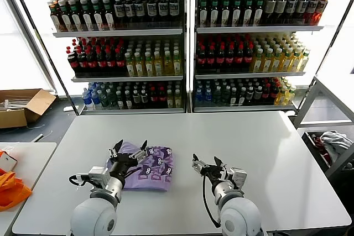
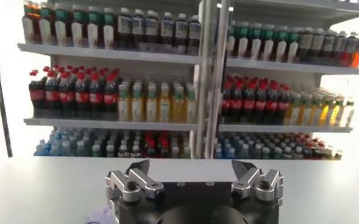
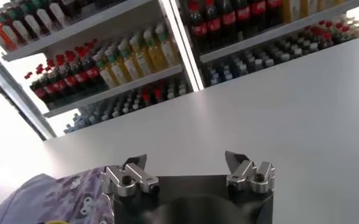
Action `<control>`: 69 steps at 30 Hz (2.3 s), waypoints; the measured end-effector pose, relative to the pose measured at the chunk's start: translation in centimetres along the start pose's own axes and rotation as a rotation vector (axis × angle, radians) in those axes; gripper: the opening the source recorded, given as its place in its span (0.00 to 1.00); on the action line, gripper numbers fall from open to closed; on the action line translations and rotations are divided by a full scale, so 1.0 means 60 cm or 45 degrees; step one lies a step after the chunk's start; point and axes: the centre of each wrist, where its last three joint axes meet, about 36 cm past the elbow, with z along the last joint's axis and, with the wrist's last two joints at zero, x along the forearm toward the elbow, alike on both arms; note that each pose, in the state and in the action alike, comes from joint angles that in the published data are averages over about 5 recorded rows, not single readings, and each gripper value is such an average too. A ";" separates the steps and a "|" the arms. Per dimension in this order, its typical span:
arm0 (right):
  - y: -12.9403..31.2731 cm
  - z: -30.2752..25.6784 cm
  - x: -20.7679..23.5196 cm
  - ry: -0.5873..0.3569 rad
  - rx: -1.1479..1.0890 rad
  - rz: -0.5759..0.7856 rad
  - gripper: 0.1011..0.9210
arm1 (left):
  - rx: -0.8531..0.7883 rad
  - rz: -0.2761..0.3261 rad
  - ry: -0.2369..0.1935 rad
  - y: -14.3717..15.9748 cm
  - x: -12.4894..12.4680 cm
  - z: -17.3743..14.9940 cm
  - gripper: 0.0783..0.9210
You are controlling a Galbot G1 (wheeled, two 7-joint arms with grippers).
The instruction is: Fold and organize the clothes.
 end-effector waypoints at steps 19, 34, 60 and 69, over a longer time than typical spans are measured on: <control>0.054 -0.007 -0.134 0.210 0.025 -0.192 0.84 | -0.016 -0.233 0.060 0.075 0.044 0.018 0.88; 0.075 0.025 -0.157 0.272 0.060 -0.219 0.56 | -0.012 -0.291 0.055 0.089 0.054 0.019 0.88; 0.017 -0.002 -0.138 0.197 0.153 -0.128 0.01 | 0.021 -0.280 0.063 0.074 0.054 0.026 0.88; -0.089 -0.022 -0.119 0.169 0.234 0.028 0.02 | 0.041 -0.255 0.064 0.060 0.042 0.029 0.88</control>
